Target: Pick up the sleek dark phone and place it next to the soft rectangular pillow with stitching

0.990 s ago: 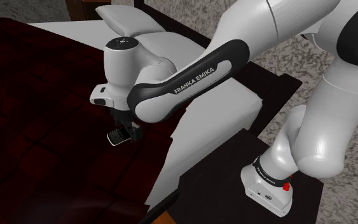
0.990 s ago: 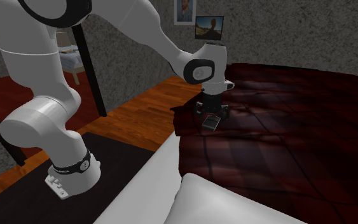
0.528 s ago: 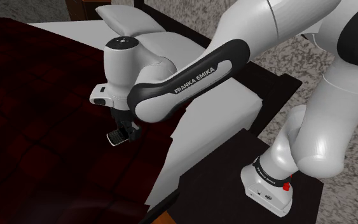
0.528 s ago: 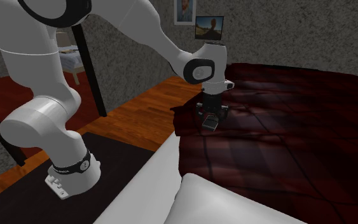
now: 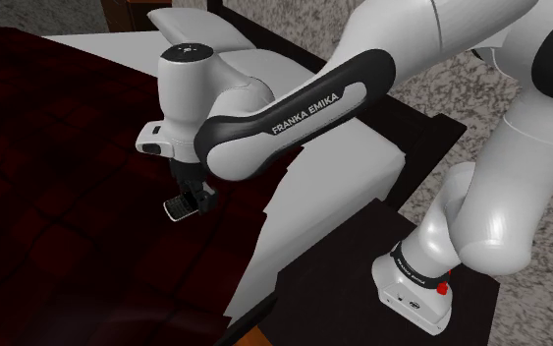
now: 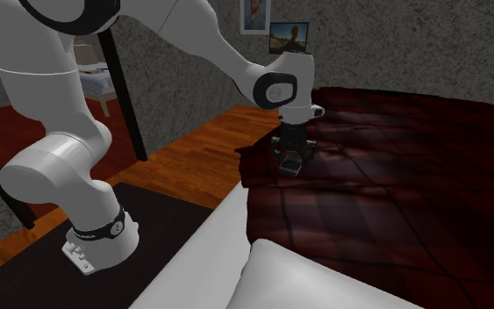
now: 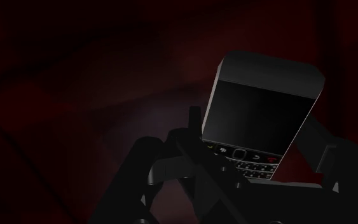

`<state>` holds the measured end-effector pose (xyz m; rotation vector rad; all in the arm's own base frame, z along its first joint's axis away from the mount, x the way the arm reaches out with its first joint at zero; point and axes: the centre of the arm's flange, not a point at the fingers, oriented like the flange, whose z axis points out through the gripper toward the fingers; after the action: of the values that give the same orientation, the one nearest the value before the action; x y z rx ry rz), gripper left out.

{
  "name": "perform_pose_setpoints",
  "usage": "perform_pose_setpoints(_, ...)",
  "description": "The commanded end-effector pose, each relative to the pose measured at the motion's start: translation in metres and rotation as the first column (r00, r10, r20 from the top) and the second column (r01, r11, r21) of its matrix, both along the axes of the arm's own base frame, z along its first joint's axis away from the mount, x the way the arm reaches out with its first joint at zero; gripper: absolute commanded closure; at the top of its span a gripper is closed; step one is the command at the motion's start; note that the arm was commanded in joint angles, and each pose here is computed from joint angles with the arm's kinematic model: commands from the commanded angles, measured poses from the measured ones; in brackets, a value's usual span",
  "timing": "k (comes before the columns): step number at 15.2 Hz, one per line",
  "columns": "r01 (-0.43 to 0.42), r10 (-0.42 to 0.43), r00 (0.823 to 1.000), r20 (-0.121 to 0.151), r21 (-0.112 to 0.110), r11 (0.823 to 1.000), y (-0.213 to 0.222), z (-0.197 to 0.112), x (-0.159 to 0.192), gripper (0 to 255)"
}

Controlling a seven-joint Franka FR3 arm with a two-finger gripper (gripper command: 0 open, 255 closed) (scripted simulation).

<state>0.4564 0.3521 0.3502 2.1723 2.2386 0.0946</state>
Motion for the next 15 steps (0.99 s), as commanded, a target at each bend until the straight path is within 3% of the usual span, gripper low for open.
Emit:
perform_pose_setpoints(1,0.0,0.0,1.0,0.0,0.0,1.0,0.0,0.012,0.0,255)
perform_pose_setpoints(15,0.0,0.0,1.0,0.0,0.0,1.0,0.0,0.086,0.0,255)
